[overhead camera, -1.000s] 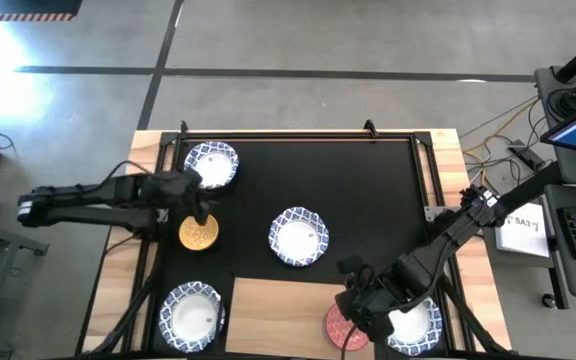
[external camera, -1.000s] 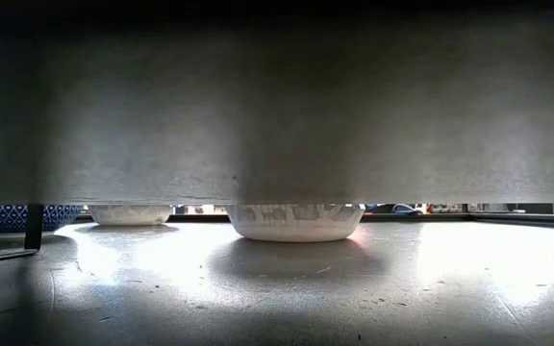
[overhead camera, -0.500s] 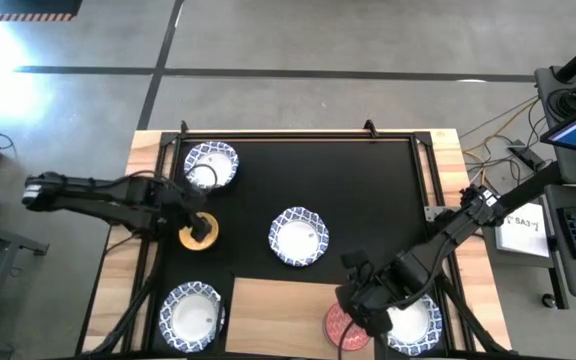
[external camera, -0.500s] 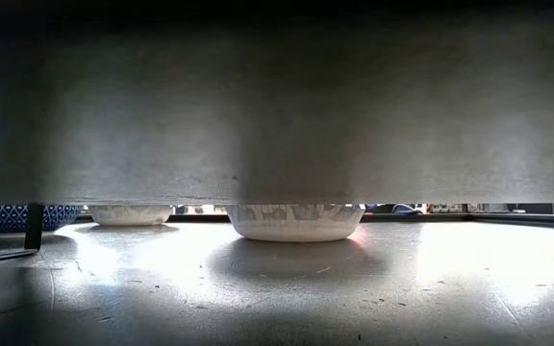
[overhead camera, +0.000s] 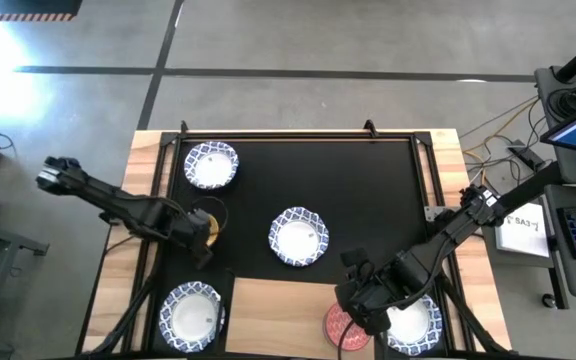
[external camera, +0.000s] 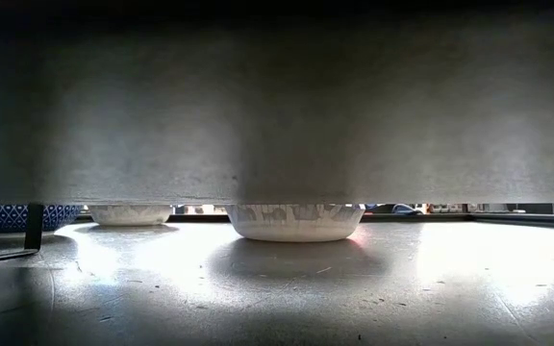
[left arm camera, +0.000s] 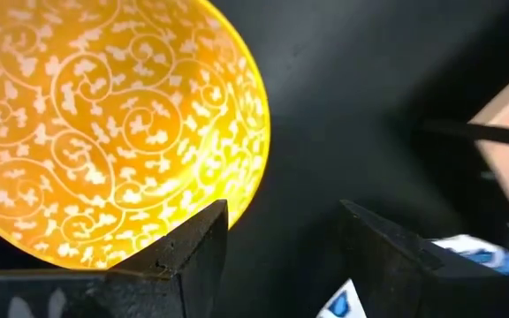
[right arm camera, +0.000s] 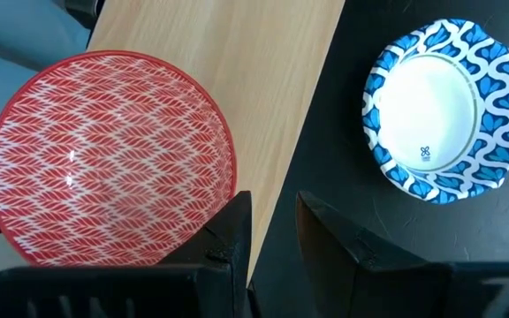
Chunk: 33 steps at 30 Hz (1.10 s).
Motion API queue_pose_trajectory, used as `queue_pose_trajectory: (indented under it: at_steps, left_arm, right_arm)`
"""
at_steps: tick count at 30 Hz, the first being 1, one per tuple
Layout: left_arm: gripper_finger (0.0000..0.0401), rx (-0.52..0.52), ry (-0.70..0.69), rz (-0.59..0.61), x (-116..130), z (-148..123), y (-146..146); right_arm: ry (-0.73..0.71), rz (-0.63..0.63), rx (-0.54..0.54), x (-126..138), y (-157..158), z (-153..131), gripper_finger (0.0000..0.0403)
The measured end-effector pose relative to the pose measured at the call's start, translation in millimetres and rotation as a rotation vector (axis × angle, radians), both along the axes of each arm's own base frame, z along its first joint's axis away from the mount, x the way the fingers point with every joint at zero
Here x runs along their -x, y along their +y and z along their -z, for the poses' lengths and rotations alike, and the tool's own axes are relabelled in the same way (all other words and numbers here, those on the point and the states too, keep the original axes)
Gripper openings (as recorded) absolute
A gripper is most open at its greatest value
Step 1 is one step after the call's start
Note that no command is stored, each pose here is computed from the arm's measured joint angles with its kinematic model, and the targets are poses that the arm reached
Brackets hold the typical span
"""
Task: Place and stack bowls onto a shelf
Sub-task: Stack the small yellow bowl on top of the small red bowl on the shelf
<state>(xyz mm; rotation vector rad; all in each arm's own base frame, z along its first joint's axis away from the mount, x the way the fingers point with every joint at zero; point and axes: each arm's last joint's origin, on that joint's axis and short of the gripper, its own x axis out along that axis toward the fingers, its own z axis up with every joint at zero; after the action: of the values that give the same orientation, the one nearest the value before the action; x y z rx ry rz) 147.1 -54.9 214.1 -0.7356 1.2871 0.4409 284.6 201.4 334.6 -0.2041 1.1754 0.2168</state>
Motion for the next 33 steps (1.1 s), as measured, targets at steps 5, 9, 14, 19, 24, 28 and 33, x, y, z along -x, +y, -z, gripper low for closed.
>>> queue_pose_trajectory:
  at_steps: [5, 9, 14, 19, 24, 28, 33]
  left_arm:
    - [0.0194, -0.055, 0.074, 0.040, -9, 13, -4]
    - [0.0194, -0.087, 0.117, 0.078, -14, 21, -5]
    - [0.0189, -0.100, 0.156, 0.117, -18, 28, -7]
    - [0.0138, -0.114, 0.171, 0.172, -21, 33, -9]
    - [0.0048, -0.124, 0.181, 0.217, -24, 36, -9]
    - [0.0012, -0.103, 0.170, 0.238, -25, 36, -10]
    - [0.0006, -0.085, 0.083, 0.278, -34, 23, -14]
  right_arm:
    - [-0.001, 0.001, -0.001, 0, 0, 0, 0.0082]
    - [-0.003, 0.009, -0.006, 0, 0, 0, 0.0082]
    - [-0.003, 0.032, -0.016, 0, 0, 0, 0.0082]
    - [-0.003, 0.030, -0.016, 0, 0, 0, 0.0082]
    - [-0.004, 0.026, -0.014, 0, 0, 0, 0.0082]
    - [-0.011, 0.029, -0.004, -1, 0, 0, 0.0082]
    - [-0.029, 0.046, 0.021, -3, -3, 0, 0.0082]
